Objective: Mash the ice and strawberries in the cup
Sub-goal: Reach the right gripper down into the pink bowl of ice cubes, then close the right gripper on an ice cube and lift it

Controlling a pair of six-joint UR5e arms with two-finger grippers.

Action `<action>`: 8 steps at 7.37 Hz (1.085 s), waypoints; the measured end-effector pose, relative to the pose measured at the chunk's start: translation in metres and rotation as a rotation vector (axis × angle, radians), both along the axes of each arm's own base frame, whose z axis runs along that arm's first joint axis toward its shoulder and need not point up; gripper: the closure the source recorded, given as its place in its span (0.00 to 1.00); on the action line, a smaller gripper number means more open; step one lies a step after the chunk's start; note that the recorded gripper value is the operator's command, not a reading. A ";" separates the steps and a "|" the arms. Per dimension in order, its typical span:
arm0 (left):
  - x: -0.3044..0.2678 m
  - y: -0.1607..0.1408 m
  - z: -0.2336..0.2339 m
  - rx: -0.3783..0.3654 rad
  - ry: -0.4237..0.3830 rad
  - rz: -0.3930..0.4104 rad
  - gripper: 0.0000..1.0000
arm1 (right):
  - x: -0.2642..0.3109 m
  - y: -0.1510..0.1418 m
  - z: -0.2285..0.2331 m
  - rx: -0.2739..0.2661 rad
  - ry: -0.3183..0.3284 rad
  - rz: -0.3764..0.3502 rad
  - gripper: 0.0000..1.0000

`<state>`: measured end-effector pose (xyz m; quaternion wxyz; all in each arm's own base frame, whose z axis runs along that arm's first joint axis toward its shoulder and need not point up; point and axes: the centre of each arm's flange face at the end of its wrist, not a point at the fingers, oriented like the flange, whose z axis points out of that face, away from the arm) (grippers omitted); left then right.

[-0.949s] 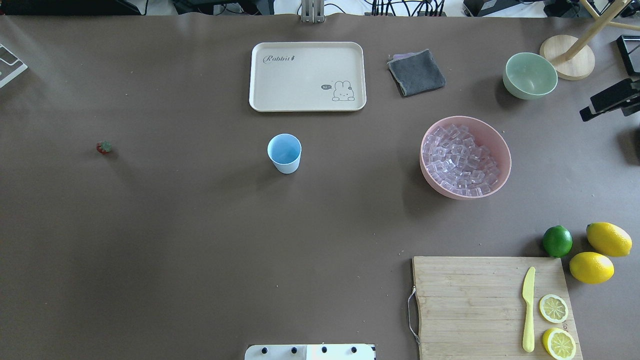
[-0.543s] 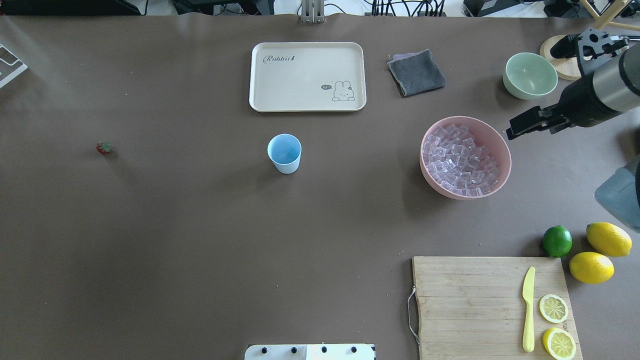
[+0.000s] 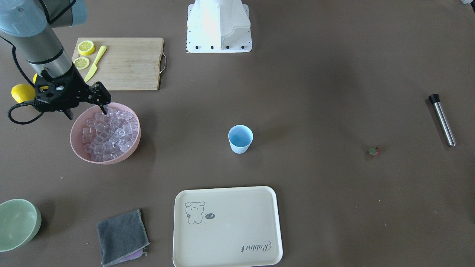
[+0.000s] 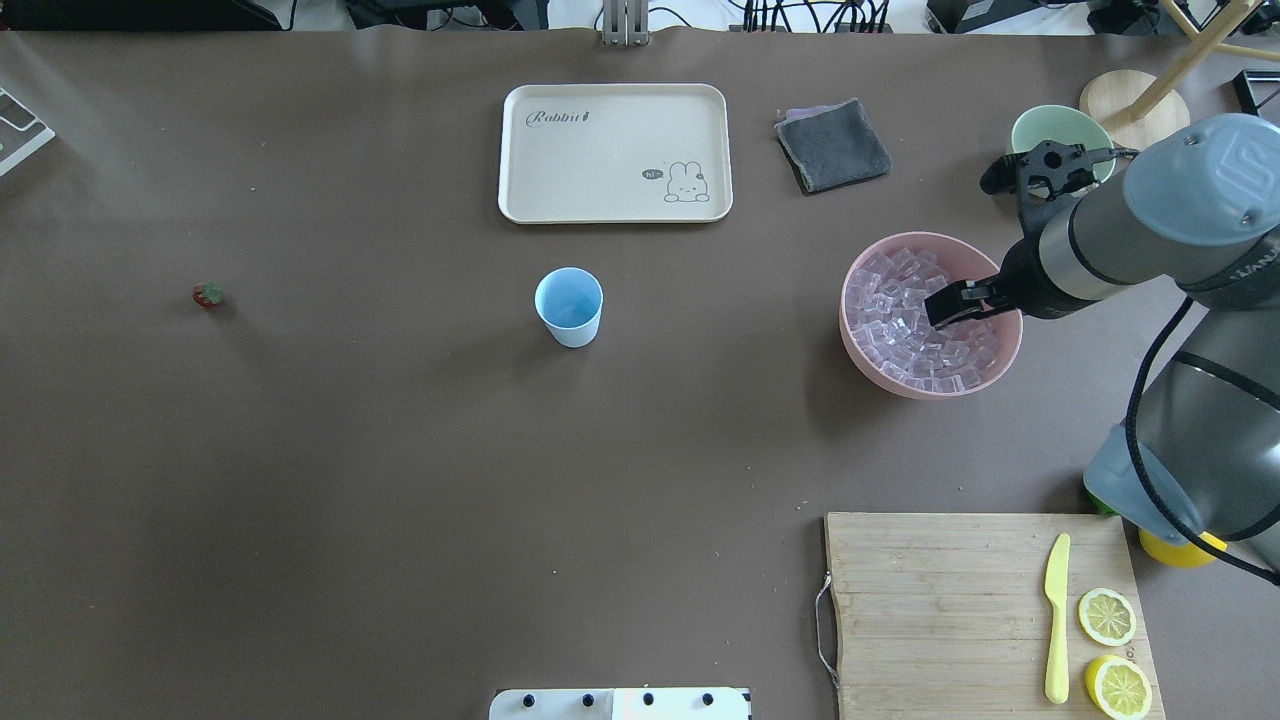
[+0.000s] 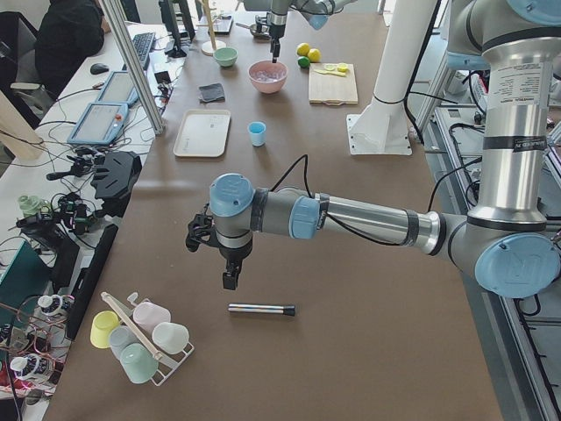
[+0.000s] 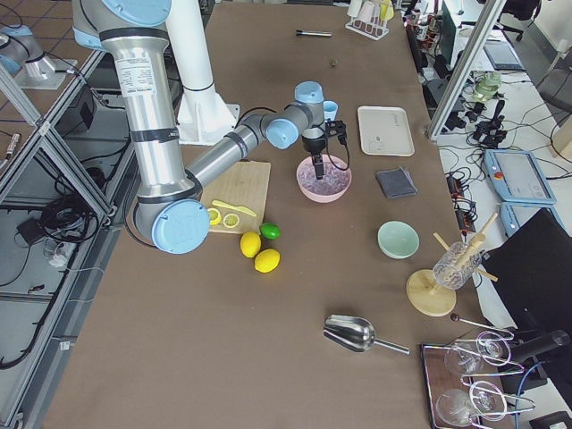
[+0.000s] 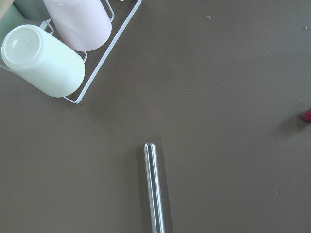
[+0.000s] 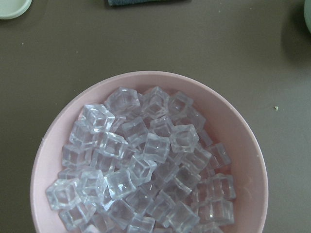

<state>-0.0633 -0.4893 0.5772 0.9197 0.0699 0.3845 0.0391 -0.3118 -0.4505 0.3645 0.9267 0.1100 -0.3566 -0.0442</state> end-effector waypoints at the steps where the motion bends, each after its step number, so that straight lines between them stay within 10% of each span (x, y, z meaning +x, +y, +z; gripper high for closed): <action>1: 0.000 0.000 0.000 0.001 0.000 0.000 0.01 | -0.015 0.006 0.000 0.003 0.014 -0.004 0.11; 8: 0.000 -0.001 -0.002 0.004 0.001 0.000 0.01 | -0.042 0.021 0.019 -0.008 0.064 -0.034 0.27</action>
